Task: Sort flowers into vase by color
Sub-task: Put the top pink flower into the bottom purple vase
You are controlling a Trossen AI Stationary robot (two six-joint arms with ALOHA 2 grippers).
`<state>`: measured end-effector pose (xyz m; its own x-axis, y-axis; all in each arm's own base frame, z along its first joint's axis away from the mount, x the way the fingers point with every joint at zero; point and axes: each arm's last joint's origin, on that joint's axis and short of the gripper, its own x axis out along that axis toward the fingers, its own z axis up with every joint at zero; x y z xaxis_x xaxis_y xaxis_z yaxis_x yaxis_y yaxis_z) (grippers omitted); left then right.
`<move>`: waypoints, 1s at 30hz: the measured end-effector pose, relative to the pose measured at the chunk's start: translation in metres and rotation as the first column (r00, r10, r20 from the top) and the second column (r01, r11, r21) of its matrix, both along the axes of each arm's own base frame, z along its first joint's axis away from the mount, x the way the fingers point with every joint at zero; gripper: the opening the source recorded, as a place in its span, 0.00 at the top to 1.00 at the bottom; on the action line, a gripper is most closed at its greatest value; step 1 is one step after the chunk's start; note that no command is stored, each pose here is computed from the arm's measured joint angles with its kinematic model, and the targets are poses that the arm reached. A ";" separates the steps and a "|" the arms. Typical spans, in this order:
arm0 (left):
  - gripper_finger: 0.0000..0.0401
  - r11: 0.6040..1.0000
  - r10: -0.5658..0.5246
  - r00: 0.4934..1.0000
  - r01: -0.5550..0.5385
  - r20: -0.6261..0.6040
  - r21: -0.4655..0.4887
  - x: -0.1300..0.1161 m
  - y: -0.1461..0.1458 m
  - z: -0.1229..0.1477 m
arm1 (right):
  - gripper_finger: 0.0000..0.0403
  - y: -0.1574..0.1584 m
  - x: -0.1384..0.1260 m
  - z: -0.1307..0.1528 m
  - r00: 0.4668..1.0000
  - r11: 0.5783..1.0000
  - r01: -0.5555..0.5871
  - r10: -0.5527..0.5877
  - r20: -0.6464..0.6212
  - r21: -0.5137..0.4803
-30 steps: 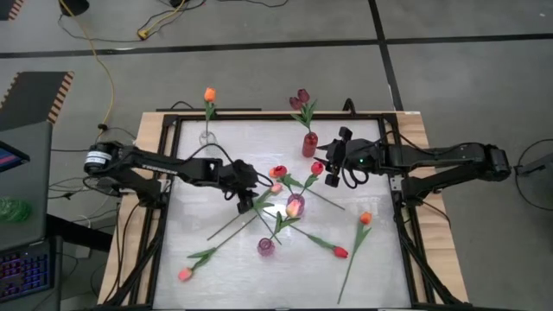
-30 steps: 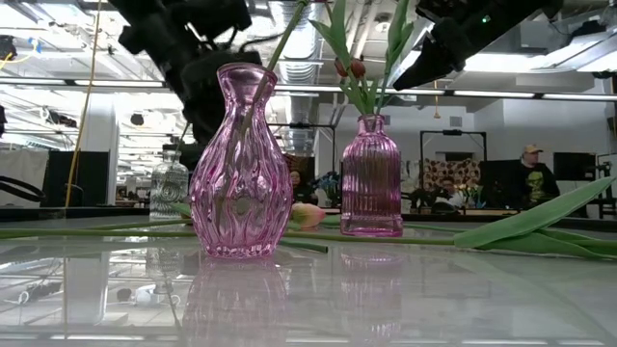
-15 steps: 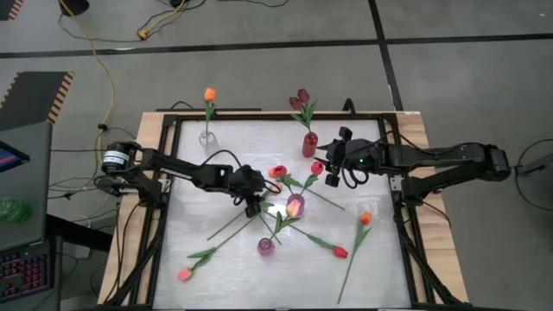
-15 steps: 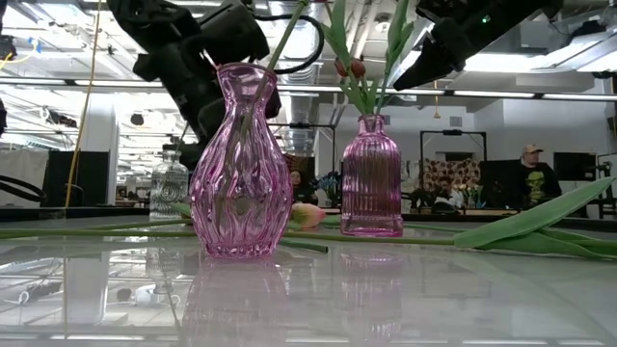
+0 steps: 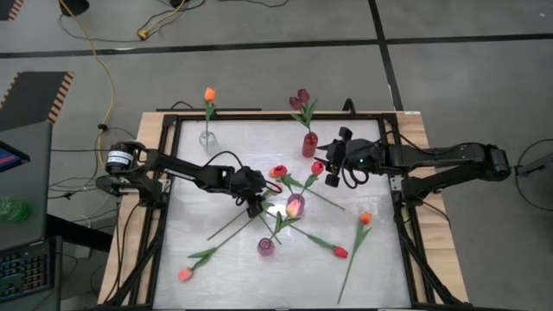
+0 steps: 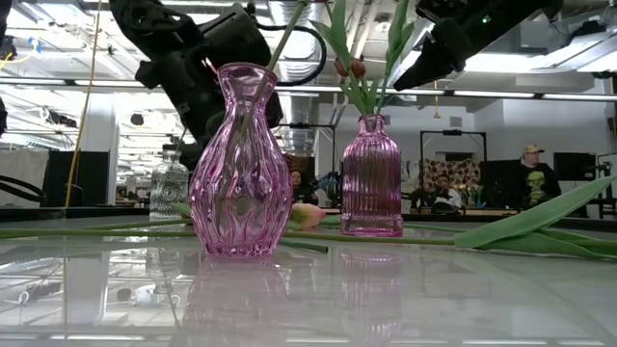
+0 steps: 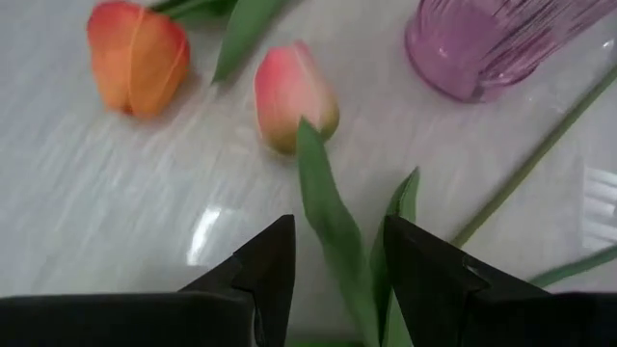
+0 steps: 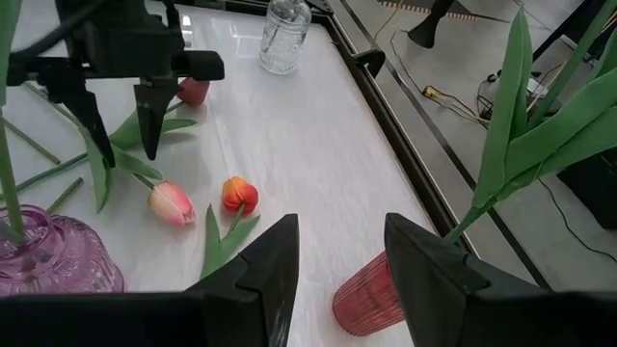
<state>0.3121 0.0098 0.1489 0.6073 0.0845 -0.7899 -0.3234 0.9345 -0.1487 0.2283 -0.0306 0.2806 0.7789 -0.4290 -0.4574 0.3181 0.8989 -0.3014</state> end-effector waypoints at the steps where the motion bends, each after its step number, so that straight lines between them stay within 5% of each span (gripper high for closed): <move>1: 0.64 1.000 0.001 1.000 -0.001 0.017 0.000 0.003 0.000 -0.001 | 0.55 0.000 0.000 0.000 1.000 1.000 0.000 0.000 0.000 0.000; 18: 0.65 0.999 0.046 0.999 -0.046 -0.026 0.014 0.010 0.001 -0.025 | 0.55 0.000 -0.001 -0.002 1.000 1.000 -0.002 0.002 -0.021 0.000; 30: 0.90 0.994 0.112 0.994 -0.112 -0.017 -0.013 0.009 0.002 -0.024 | 0.55 0.000 -0.001 -0.002 1.000 1.000 -0.002 0.002 -0.021 0.000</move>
<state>0.3210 0.0122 0.1248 0.5821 0.1402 -0.8009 -0.4285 0.8900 -0.1556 0.2275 -0.0305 0.2790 0.7701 -0.4279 -0.4732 0.3104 0.8993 -0.3080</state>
